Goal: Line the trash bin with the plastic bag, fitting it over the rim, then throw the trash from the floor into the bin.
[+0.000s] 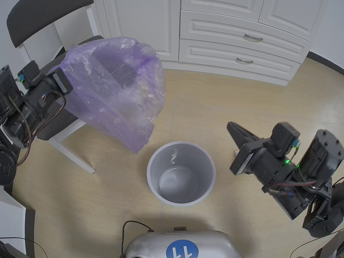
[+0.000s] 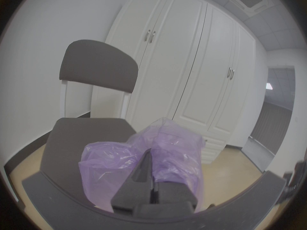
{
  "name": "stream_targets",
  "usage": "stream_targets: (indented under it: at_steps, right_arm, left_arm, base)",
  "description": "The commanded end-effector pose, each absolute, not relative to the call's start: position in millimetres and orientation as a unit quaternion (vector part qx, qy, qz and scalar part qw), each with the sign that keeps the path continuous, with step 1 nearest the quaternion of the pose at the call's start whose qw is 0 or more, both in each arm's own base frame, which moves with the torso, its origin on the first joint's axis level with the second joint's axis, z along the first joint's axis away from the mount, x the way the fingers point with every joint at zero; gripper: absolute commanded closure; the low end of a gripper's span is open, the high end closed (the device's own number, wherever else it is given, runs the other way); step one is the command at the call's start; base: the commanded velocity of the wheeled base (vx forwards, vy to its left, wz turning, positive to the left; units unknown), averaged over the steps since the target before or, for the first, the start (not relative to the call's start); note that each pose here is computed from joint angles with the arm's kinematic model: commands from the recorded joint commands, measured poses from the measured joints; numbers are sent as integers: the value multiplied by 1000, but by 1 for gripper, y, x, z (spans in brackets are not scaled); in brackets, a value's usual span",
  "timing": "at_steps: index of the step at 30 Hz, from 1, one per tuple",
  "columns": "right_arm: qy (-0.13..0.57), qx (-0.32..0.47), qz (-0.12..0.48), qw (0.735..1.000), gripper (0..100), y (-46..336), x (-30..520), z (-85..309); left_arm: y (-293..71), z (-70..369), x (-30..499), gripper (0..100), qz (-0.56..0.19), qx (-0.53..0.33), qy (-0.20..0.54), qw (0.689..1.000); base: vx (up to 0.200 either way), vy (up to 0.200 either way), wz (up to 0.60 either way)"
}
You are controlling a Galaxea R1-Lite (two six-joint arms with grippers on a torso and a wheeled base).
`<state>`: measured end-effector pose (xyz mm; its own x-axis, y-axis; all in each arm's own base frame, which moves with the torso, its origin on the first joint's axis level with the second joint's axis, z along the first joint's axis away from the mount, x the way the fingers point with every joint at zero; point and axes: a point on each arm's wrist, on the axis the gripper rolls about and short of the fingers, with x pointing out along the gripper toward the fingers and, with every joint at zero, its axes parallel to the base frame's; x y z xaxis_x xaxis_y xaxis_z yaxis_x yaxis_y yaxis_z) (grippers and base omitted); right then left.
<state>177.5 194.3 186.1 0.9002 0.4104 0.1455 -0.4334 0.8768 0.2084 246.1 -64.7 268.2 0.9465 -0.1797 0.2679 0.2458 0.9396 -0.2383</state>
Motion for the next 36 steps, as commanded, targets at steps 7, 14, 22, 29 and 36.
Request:
stream_targets:
  at_steps: [7, 14, 22, 29, 36]
  right_arm:
    - [45, 89, 284, 954, 100, 232, 155, 126]
    - [73, 81, 332, 937, 100, 266, 151, 103]
    - [95, 85, 372, 919, 100, 312, 140, 69]
    - [90, 119, 352, 924, 100, 336, 143, 46]
    - [85, 140, 345, 924, 100, 350, 135, 45]
  left_arm:
    - [-131, 291, 282, 100, -118, -177, -151, 965]
    - [-140, 286, 295, 100, -80, -190, -150, 967]
    - [-158, 286, 278, 100, -104, -206, -143, 962]
    - [-166, 283, 260, 100, -128, -206, -130, 961]
    - [-174, 299, 226, 100, -150, -227, -144, 952]
  base:
    - [0, 0, 0]
    - [0, 0, 0]
    - [0, 0, 0]
    - [0, 0, 0]
    - [0, 0, 0]
